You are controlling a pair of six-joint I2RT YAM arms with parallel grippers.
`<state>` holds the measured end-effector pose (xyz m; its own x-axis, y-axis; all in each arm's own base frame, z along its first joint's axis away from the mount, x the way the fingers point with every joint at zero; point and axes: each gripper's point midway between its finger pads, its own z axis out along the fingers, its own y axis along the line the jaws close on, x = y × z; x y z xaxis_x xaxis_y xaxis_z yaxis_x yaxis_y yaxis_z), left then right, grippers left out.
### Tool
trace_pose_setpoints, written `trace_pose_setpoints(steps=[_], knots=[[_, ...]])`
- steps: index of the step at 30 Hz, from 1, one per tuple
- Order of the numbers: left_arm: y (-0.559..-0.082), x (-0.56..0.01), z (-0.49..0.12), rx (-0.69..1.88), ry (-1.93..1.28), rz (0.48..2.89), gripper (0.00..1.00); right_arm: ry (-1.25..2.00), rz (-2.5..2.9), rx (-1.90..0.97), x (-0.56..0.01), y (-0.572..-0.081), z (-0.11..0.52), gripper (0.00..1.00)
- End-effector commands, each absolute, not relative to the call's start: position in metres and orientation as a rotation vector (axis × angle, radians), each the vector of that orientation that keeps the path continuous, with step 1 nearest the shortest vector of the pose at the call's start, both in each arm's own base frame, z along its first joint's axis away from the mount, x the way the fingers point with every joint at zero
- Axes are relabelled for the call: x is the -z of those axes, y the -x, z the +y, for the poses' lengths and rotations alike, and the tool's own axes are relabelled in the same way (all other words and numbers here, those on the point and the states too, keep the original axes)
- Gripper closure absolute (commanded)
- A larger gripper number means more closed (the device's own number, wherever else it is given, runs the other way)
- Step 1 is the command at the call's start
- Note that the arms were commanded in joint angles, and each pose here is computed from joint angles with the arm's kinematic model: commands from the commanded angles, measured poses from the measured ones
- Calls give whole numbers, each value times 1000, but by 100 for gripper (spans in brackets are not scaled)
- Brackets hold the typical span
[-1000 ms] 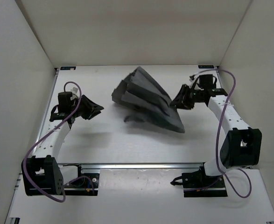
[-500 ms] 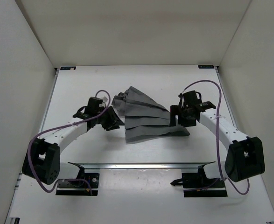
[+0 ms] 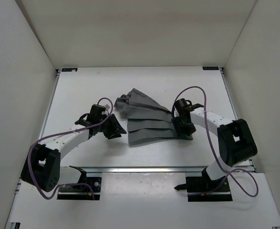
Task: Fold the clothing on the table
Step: Flatten the skirt out
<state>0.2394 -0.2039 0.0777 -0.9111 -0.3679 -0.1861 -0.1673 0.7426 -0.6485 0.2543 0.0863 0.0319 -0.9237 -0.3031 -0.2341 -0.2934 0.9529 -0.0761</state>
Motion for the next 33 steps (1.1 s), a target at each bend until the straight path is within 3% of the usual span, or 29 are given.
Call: trace_pose_setpoints(steps=[1,2,5,9,12,13,16,21,25,33], knots=[[-248,-94,-184,958,458,2566,50,545,2852,104,-30,-264,99,75],[-252,-98,-176,953,466,2547,51,561,2868,108,-30,-262,105,100],[-262,-112,-151,933,507,2490,50,621,2845,-96,-54,-264,160,100],[-279,-131,-111,872,567,2448,50,676,2660,-658,-163,-282,270,100],[-287,-146,-90,822,570,2440,50,547,2451,-861,-252,-302,286,100],[-286,-144,-88,802,557,2455,49,482,2439,-874,-258,-310,275,100],[-290,-159,-93,816,530,2432,49,231,2523,-892,-226,-304,220,100],[-279,-152,-110,814,485,2465,49,-350,2715,-1037,-113,-244,147,100],[-258,-127,-142,805,378,2558,49,-349,2875,-931,-70,-202,148,100],[-188,-72,-208,816,199,2747,47,-297,2894,-923,-64,-200,159,100]])
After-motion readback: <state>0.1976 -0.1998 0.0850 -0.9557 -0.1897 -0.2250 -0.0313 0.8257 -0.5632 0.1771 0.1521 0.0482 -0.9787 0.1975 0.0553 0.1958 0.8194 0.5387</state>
